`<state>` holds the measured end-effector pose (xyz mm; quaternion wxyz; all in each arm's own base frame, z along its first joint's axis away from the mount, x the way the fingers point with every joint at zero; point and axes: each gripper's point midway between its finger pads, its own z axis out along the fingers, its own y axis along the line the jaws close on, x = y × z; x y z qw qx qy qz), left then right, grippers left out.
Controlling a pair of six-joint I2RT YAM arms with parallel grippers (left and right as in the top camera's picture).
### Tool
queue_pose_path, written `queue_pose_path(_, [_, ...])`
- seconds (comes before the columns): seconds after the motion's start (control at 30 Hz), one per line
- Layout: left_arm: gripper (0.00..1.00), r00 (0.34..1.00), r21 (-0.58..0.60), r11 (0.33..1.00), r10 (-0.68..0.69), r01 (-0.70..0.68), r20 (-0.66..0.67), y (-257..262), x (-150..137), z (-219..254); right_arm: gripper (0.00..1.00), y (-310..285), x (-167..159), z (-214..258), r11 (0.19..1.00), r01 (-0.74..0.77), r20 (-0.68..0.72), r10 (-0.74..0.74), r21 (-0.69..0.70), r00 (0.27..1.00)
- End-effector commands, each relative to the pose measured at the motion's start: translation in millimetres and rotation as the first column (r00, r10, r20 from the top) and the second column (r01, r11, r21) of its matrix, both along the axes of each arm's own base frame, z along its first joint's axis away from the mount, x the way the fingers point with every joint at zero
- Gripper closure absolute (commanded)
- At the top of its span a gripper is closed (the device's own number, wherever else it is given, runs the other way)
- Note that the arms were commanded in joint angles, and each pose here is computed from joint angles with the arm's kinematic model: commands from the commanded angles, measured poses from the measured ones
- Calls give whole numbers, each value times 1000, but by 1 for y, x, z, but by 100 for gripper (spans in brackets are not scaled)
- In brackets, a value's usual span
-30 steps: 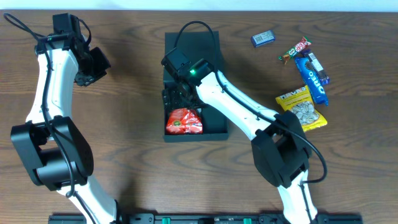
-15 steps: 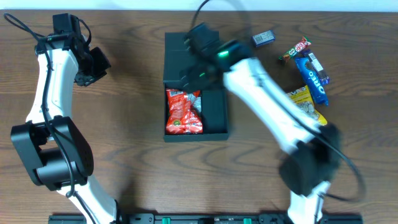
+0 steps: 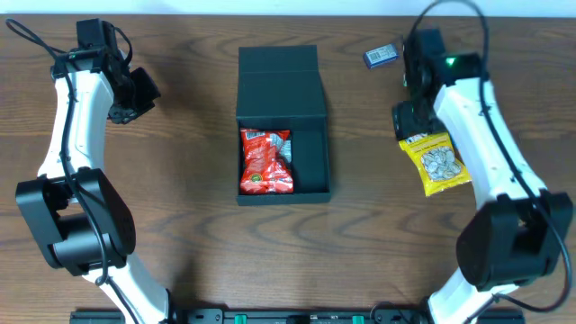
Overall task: Pack container
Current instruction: 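Reach the right gripper to the yellow HACKS bag and grasp it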
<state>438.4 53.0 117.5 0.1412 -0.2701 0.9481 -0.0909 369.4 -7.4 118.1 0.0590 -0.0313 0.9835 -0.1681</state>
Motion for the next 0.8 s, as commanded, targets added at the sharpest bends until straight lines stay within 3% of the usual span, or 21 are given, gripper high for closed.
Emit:
queue_pose_path(0.0, [94,999,6,1000,-17,17,36,-3,5,13,16,-26,-13,-23,993,16,-38,-20,-119,999])
queue_pose_path(0.27, [93,999,7,1000,-22,22,40,-5,6,13,17,-42,-22,-68,994,70,-24,-72,-79,997])
queue_pose_path(0.4, [93,999,7,1000,-22,22,41,-5,6,13,17,-33,-24,-89,999,48,-23,-48,18,999])
queue_pose_path(0.53, [94,999,11,1000,-21,21,40,-4,6,13,10,-37,-26,-101,998,58,-8,-58,19,998])
queue_pose_path(0.73, [93,998,12,1000,-21,21,52,-4,9,14,28,-51,-33,-117,995,98,-30,-97,20,995])
queue_pose_path(0.77, [93,998,13,1000,-21,20,55,-4,10,14,36,-53,-34,-119,994,105,-36,-104,19,994])
